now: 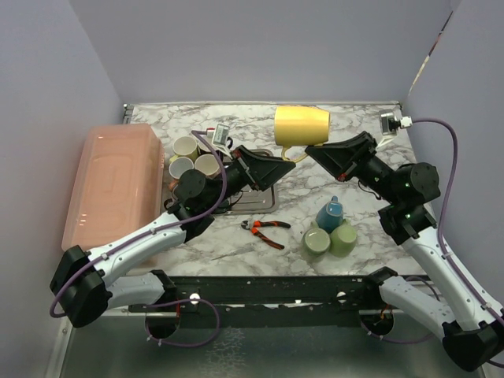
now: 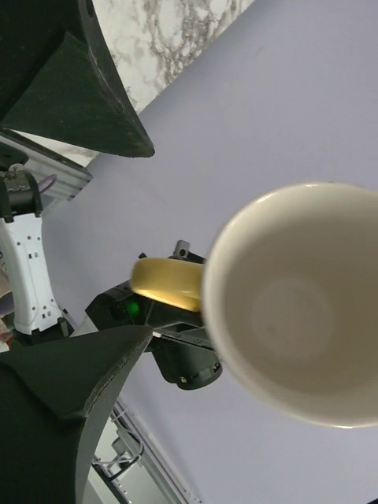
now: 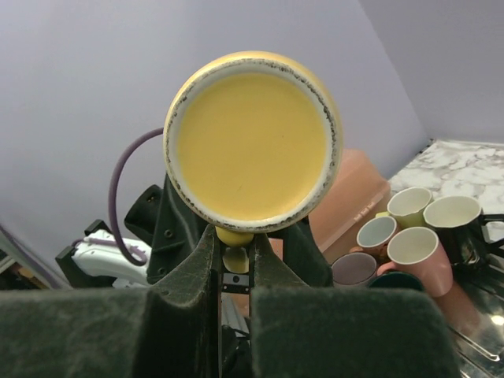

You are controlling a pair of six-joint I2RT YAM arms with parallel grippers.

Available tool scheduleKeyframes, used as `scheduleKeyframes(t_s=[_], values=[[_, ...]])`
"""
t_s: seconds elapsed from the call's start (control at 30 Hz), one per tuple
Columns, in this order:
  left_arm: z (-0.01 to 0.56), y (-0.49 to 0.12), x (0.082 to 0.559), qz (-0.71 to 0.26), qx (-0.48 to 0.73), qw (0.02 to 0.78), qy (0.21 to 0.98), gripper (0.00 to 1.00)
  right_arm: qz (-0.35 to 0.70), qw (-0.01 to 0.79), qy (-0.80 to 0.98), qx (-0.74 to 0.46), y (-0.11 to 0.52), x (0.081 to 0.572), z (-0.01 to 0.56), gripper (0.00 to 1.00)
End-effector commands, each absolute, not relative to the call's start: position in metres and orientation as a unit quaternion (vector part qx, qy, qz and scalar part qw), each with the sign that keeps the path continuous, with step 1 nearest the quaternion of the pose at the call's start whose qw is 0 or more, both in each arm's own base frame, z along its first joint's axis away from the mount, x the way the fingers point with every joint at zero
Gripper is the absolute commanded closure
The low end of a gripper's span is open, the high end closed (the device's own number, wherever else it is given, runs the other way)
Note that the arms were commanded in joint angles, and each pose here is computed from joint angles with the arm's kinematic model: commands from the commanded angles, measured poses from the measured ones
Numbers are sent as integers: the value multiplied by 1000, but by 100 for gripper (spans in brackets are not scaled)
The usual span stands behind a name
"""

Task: Turn the mug right side up
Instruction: Turn over the cup at the center of the board.

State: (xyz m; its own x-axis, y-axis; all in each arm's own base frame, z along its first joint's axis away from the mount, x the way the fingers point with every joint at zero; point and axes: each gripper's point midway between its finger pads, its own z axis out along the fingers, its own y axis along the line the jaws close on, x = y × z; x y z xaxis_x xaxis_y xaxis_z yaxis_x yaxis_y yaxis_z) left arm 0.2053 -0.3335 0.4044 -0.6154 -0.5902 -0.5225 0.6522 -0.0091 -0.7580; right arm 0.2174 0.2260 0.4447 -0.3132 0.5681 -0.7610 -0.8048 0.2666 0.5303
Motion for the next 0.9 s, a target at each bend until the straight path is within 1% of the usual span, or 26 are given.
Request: scheduleKeyframes(t_s=[0.0,0.27,0.37,0.4,0.43,0.47,0.57,0.7,0.83,0.87], values=[[443,-338,201,-740,47,452,495,17,636,564,510,-134,227,189,470,99],[454,-337,196,-766,48,456,450,43,623,555,538,-124,227,195,454,99],[456,-336,193,-769,55,456,444,51,620,552,543,-123,228,197,450,99],[456,-337,192,-771,59,455,442,55,619,550,546,-122,228,198,448,99],[457,-337,191,-772,64,456,439,62,618,550,548,-123,228,198,446,99],[458,-338,190,-773,70,456,436,67,615,550,551,-121,229,200,442,99],[457,-342,187,-776,83,452,433,78,609,552,557,-123,229,201,437,99],[457,-346,185,-774,101,454,430,100,595,558,565,-126,227,203,432,99],[460,-346,184,-771,109,462,425,100,566,567,585,-123,224,210,427,99],[461,-346,185,-769,108,465,424,100,558,572,590,-121,222,213,426,96]])
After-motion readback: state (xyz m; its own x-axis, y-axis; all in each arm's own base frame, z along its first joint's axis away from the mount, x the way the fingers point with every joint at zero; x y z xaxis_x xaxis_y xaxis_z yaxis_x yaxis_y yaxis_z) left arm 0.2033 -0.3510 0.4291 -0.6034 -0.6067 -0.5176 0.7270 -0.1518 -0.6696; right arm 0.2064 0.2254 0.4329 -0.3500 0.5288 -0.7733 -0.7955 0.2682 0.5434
